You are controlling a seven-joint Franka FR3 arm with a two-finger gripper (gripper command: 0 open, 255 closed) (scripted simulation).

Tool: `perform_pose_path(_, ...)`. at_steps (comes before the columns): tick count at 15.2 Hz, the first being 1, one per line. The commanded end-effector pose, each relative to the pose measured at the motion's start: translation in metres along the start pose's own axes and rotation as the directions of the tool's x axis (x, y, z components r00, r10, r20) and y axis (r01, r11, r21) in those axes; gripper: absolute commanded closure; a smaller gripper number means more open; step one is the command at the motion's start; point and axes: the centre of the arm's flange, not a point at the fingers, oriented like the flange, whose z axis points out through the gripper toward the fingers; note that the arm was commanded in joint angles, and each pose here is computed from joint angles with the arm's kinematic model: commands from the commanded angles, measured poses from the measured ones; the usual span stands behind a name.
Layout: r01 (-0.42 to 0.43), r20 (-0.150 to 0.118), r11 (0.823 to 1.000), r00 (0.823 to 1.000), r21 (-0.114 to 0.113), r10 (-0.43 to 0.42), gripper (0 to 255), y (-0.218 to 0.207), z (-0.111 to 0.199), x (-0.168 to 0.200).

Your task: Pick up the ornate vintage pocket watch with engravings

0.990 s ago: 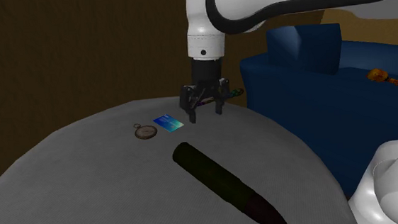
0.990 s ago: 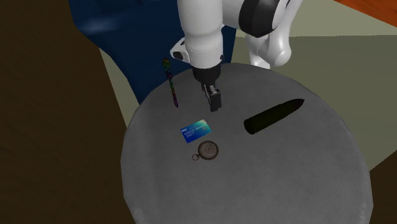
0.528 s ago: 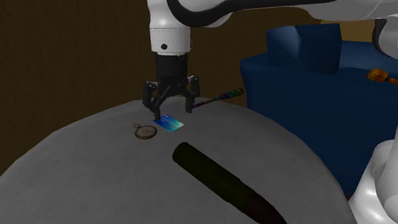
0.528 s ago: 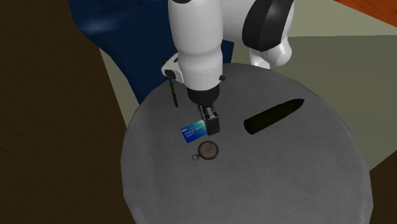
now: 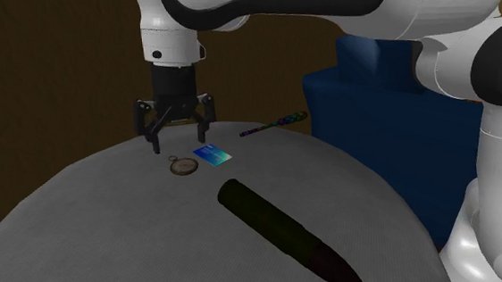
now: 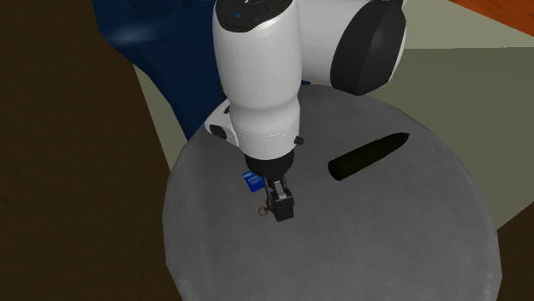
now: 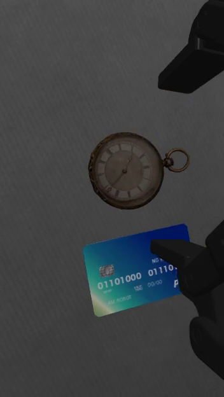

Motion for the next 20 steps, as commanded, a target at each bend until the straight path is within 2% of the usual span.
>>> perform_pose_path(1, -0.001, -0.001, 1.000, 1.000, 0.001, 0.001, 0, -0.001, 0.009, 0.001)
perform_pose_path(5, -0.001, -0.001, 1.000, 1.000, 0.001, 0.001, 0, 0.000, 0.034, 0.002)
perform_pose_path(7, -0.001, -0.001, 1.000, 1.000, 0.001, 0.001, 0, 0.000, 0.034, 0.002)
perform_pose_path(8, -0.001, -0.001, 1.000, 1.000, 0.001, 0.001, 255, 0.000, 0.033, 0.002)
perform_pose_path(17, -0.001, -0.001, 1.000, 1.000, 0.001, 0.001, 255, 0.000, 0.034, 0.002)
perform_pose_path(20, -0.001, -0.001, 1.000, 1.000, 0.001, 0.001, 255, 0.000, 0.018, 0.001)
